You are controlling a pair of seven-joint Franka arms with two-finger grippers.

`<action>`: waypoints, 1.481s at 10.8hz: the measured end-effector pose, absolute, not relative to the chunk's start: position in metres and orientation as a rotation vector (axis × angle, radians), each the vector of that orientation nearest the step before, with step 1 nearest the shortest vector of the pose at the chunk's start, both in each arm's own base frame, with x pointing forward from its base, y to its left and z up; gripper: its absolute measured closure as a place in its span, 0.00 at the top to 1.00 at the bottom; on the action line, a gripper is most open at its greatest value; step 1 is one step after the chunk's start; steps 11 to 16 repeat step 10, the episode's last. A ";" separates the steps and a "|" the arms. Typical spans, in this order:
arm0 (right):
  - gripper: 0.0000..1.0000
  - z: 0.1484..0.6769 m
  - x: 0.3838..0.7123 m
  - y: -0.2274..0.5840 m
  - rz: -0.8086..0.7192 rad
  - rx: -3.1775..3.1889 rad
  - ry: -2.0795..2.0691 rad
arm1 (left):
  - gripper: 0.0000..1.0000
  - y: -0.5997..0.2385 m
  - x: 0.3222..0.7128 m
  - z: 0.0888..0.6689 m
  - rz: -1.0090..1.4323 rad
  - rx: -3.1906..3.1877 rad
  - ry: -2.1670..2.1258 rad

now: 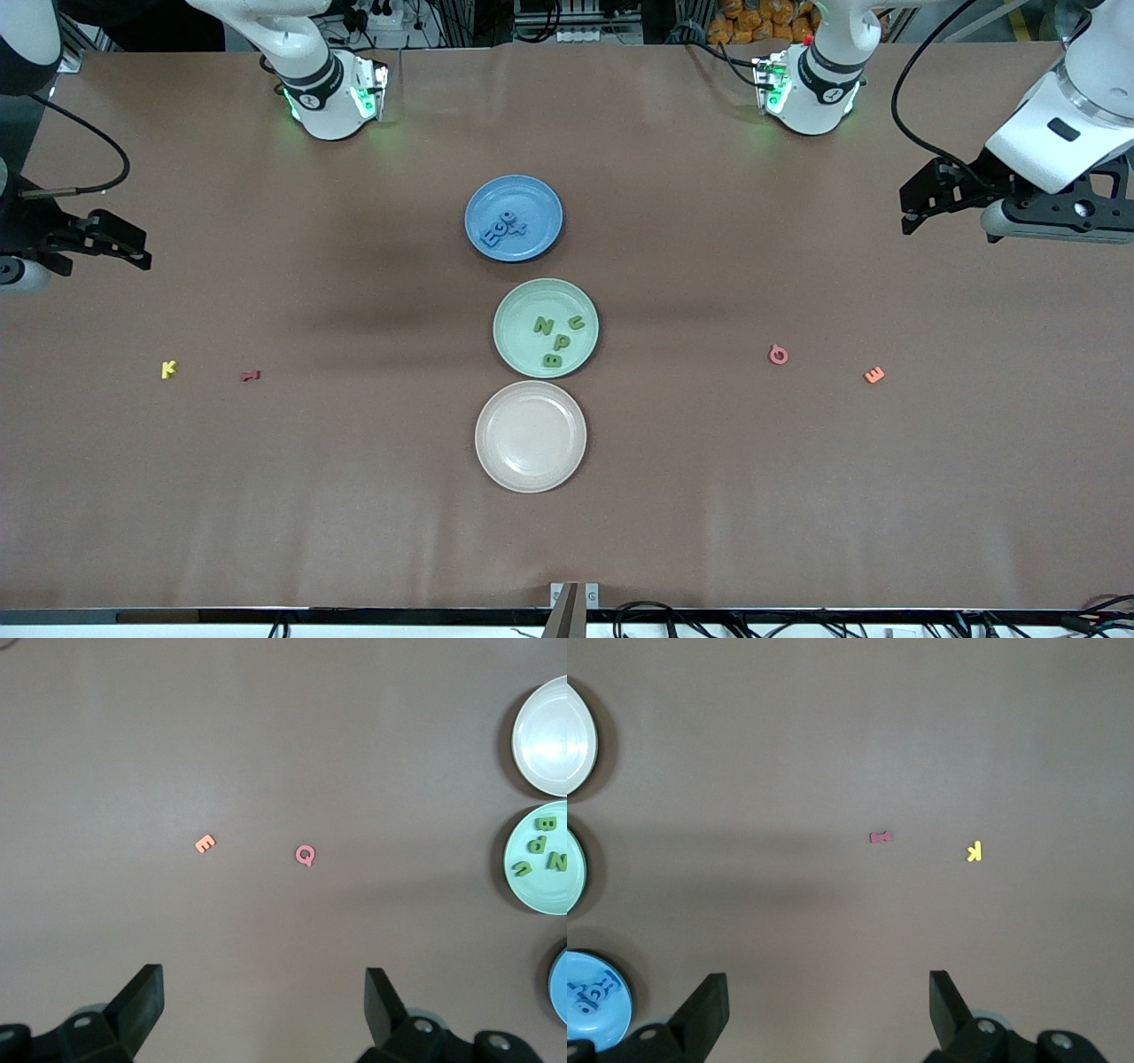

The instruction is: Sort letters by color into matching plates

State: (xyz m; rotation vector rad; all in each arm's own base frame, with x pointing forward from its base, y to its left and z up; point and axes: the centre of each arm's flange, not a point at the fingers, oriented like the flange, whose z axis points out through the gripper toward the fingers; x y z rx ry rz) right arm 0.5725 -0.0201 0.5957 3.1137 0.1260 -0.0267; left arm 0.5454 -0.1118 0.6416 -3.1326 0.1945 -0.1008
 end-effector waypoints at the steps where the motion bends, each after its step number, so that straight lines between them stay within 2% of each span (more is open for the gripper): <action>1: 1.00 0.595 0.572 -0.020 -0.029 3.114 0.126 | 1.00 -0.114 0.545 0.642 -0.100 -3.137 0.199; 16: 1.00 0.590 0.571 -0.022 -0.050 3.116 0.121 | 1.00 -0.135 0.540 0.642 -0.098 -3.141 0.260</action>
